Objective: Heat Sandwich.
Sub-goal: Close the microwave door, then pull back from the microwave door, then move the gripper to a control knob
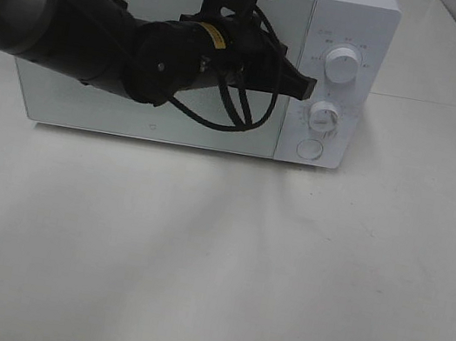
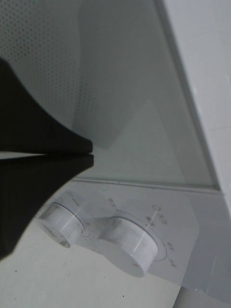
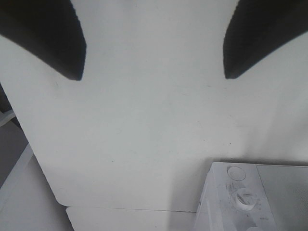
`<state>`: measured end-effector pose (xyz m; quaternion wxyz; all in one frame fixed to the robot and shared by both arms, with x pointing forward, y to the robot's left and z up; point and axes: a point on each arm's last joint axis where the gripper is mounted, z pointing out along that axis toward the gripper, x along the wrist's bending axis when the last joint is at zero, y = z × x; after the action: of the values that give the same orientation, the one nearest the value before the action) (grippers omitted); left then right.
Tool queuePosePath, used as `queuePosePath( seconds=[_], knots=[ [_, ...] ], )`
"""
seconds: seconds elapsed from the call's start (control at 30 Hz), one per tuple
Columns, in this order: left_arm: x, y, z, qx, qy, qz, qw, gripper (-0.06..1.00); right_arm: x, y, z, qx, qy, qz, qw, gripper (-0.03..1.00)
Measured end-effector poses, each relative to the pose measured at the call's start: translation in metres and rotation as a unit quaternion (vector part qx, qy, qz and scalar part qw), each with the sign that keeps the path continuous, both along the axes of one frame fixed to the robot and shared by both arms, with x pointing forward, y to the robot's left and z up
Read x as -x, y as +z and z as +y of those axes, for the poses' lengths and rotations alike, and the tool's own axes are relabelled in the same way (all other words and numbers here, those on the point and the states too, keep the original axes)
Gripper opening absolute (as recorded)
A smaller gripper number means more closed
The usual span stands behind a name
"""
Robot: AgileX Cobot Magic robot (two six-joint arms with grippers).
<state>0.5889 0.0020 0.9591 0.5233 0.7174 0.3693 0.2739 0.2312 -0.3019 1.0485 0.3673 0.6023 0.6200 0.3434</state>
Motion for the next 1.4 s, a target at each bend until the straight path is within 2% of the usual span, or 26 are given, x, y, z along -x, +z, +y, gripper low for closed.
queuePosePath(
  seconds=[0.23, 0.53, 0.83, 1.0, 1.13, 1.17, 1.23, 1.27, 1.3, 1.33, 1.4],
  knots=[
    [0.0, 0.0, 0.0, 0.0, 0.0, 0.0, 1.0, 0.0, 0.0, 0.0, 0.0, 0.0, 0.0, 0.0, 1.0, 0.76],
    [0.002, 0.015, 0.006, -0.011, -0.004, 0.005, 1.0, 0.0, 0.0, 0.0, 0.0, 0.0, 0.0, 0.0, 1.0, 0.76],
    [0.027, 0.021, 0.019, -0.002, 0.005, 0.011, 1.0, 0.0, 0.0, 0.0, 0.0, 0.0, 0.0, 0.0, 1.0, 0.76],
    [0.049, 0.021, 0.031, -0.01, 0.0, 0.039, 0.999, 0.0, 0.0, 0.0, 0.0, 0.0, 0.0, 0.0, 1.0, 0.76],
    [0.074, 0.026, 0.046, -0.04, -0.024, 0.106, 0.993, 0.0, 0.0, 0.0, 0.0, 0.0, 0.0, 0.0, 1.0, 0.76],
    [0.074, 0.026, 0.046, -0.04, -0.024, 0.106, 0.993, 0.0, 0.0, 0.0, 0.0, 0.0, 0.0, 0.0, 1.0, 0.76],
    [0.082, 0.03, 0.049, -0.051, -0.035, 0.129, 0.99, 0.11, 0.0, 0.0, 0.0, 0.0, 0.0, 0.0, 1.0, 0.76],
    [0.085, 0.032, 0.05, -0.056, -0.041, 0.141, 0.988, 0.2, 0.0, 0.0, 0.0, 0.0, 0.0, 0.0, 1.0, 0.76],
    [0.092, 0.035, 0.053, -0.067, -0.053, 0.165, 0.983, 0.42, 0.0, 0.0, 0.0, 0.0, 0.0, 0.0, 1.0, 0.76],
    [0.092, 0.035, 0.053, -0.067, -0.053, 0.165, 0.983, 0.42, 0.0, 0.0, 0.0, 0.0, 0.0, 0.0, 1.0, 0.76],
    [0.097, 0.038, 0.055, -0.071, -0.06, 0.185, 0.978, 0.68, 0.0, 0.0, 0.0, 0.0, 0.0, 0.0, 1.0, 0.76]
  ],
)
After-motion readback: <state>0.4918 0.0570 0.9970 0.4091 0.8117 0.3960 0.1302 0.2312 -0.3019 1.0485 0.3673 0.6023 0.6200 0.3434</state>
